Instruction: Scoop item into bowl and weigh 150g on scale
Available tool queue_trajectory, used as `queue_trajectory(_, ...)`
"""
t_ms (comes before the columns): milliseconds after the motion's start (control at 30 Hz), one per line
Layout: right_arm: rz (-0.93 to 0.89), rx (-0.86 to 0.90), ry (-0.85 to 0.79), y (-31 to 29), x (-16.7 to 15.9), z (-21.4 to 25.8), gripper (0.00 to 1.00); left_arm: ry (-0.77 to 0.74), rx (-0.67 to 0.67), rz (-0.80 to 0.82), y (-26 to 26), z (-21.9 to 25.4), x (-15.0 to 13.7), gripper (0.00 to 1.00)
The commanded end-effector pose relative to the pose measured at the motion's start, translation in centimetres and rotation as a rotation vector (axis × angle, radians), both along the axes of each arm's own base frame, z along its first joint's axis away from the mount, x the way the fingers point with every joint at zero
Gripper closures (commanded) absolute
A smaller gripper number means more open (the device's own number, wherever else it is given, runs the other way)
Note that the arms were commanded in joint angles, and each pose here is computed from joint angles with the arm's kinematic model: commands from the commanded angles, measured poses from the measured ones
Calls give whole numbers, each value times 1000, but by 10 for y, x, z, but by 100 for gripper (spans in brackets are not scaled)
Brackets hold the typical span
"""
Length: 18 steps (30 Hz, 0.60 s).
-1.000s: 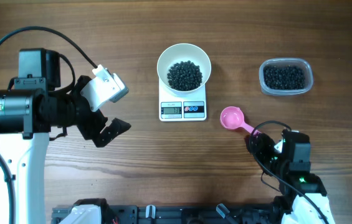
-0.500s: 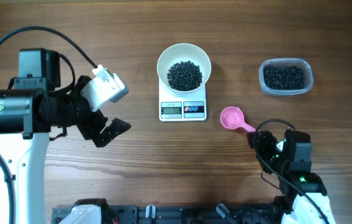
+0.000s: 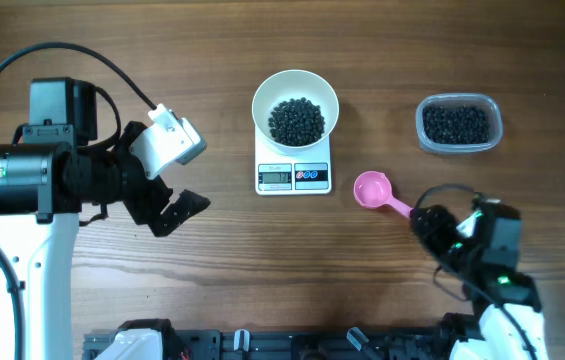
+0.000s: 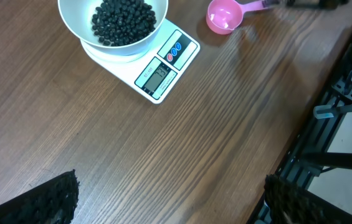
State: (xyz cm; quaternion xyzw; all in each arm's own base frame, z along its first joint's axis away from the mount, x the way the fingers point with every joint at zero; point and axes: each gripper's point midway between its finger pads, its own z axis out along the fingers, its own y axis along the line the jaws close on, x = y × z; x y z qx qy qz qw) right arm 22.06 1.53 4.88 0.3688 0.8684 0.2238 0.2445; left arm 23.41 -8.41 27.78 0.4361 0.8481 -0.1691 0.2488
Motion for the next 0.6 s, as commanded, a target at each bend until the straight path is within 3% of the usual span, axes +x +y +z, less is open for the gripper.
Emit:
queue_trajectory(0,102,-153,-110,-26,18,45,29,-28,-4,-5,0,7,0,0)
queue_trajectory(233,212,-40,-97,-34,10,35,30,-28,-4,-5,0,7,0,0)
queue_trajectory(567,408,258,-154,-5,22,5,36,-28,-4,-5,0,7,0,0)
